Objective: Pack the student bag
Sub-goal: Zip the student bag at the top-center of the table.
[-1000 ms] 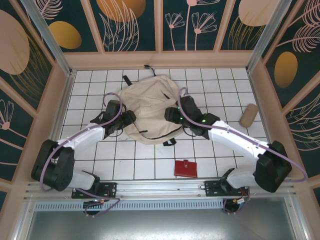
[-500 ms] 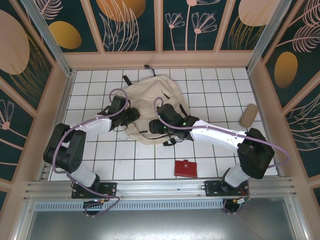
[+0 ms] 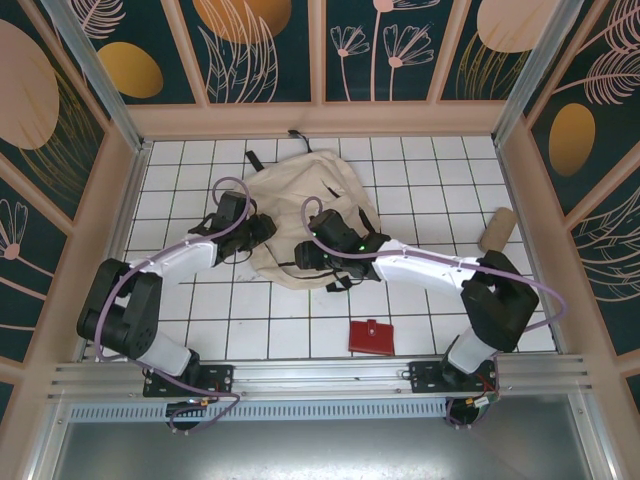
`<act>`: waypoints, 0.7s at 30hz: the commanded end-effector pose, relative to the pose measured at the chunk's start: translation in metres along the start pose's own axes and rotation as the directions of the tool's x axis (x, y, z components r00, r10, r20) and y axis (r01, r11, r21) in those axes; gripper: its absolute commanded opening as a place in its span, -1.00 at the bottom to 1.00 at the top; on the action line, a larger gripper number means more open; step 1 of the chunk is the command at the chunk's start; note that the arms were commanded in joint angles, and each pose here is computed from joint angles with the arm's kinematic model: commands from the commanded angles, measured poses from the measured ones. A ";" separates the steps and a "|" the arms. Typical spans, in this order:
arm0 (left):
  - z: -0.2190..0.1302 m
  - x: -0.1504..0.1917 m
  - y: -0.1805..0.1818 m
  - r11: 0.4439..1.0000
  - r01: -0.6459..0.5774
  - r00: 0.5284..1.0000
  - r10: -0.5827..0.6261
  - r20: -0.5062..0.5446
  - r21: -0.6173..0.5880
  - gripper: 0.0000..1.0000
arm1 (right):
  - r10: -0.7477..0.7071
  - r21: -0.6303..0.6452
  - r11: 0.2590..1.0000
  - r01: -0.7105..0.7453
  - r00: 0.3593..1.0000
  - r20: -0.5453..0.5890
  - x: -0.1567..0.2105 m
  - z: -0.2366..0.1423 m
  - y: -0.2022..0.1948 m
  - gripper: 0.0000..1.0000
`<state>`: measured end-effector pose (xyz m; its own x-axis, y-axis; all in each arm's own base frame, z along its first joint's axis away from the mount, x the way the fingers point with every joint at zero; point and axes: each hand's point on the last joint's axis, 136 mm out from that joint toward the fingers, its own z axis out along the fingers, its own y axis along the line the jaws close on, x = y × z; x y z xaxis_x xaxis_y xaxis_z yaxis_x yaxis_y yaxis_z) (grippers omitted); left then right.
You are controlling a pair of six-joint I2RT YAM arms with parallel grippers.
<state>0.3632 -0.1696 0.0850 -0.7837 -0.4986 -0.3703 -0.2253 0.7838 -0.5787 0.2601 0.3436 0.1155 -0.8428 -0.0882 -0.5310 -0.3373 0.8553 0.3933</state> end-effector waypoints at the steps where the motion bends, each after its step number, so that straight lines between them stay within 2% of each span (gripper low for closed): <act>1: -0.003 0.010 0.005 1.000 -0.011 0.999 0.011 -0.040 -0.001 -0.16 | 0.008 -0.017 1.000 -0.008 1.000 -0.008 0.002 0.006 0.006 0.10; 8: 0.012 0.023 0.022 0.999 0.005 0.996 -0.009 -0.089 -0.046 -0.11 | 0.013 -0.004 1.000 -0.013 1.000 -0.013 0.002 0.010 0.005 0.09; 13: 0.021 0.030 0.022 0.999 0.009 0.992 -0.013 -0.124 -0.032 -0.13 | 0.016 -0.001 1.000 -0.016 1.000 -0.017 0.003 0.011 0.004 0.09; 15: 0.022 0.029 0.019 1.000 0.009 0.992 -0.011 -0.125 -0.018 -0.25 | 0.017 -0.003 1.000 -0.017 1.000 -0.017 0.002 0.012 0.005 0.09; 19: 0.020 0.022 0.009 1.000 0.008 0.995 -0.007 -0.104 0.009 -0.74 | 0.017 -0.003 1.000 -0.017 1.000 -0.017 0.002 0.012 0.005 0.09; 21: 0.016 0.017 0.004 1.000 0.005 0.996 -0.003 -0.087 0.023 -0.90 | 0.016 -0.009 1.000 -0.017 1.000 -0.020 0.002 0.011 0.007 0.09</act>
<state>0.3516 -0.1785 0.0532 -0.8378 -0.4664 -0.2838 -0.2408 0.7822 -0.5746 0.2595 0.3442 0.1017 -0.8563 -0.0980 -0.5071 -0.3257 0.8645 0.3829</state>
